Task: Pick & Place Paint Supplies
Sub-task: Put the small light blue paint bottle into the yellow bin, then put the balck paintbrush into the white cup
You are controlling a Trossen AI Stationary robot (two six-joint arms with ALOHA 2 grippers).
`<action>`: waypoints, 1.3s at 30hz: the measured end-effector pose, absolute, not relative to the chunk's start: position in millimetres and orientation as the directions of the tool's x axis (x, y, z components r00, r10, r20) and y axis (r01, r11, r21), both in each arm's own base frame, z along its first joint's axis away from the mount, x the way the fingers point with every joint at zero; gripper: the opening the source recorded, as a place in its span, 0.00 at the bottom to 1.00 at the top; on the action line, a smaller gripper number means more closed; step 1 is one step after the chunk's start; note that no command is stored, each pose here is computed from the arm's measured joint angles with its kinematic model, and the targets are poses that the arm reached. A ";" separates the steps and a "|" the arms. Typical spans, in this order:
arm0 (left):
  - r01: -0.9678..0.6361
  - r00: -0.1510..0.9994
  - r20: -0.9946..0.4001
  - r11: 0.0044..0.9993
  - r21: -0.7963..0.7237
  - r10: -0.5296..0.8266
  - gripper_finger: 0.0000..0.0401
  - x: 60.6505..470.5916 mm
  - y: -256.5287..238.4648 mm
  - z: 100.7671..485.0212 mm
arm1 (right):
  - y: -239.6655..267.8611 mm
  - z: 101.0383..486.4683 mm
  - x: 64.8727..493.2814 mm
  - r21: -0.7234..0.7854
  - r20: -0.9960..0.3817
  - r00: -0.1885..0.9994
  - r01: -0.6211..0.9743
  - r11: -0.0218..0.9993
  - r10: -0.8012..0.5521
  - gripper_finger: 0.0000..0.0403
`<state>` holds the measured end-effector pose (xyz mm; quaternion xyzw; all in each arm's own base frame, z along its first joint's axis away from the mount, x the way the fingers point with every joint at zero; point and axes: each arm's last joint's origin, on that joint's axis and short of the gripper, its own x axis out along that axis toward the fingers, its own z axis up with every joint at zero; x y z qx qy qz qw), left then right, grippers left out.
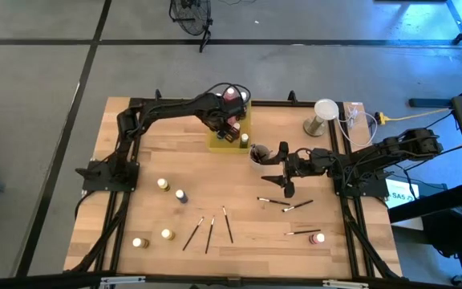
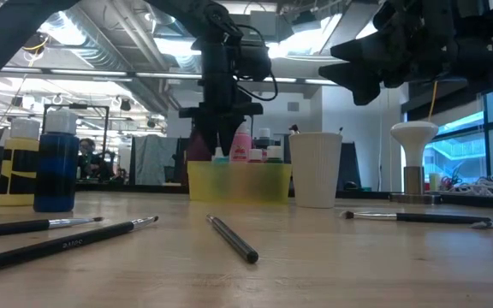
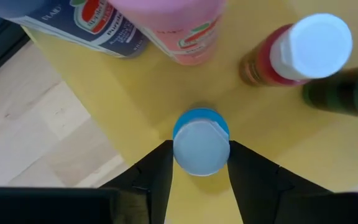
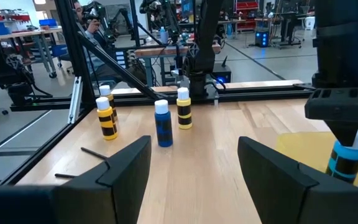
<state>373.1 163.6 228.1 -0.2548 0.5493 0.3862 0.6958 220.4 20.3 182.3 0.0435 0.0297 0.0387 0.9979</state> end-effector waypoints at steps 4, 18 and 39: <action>-0.813 0.099 -0.961 0.578 0.071 0.258 0.37 373.1 163.7 228.1 | 20.3 182.0 220.4 0.089 -0.059 0.995 -0.074 0.993 0.080 0.60; -0.819 0.100 -0.962 0.569 0.066 0.255 0.50 373.0 163.5 228.2 | 20.4 181.5 220.4 0.089 -0.063 0.995 -0.077 0.993 0.082 0.60; -0.786 0.197 -0.972 0.613 -0.078 0.130 0.50 331.3 98.5 312.0 | 22.4 179.7 220.0 0.105 -0.082 0.985 -0.143 0.984 0.152 0.60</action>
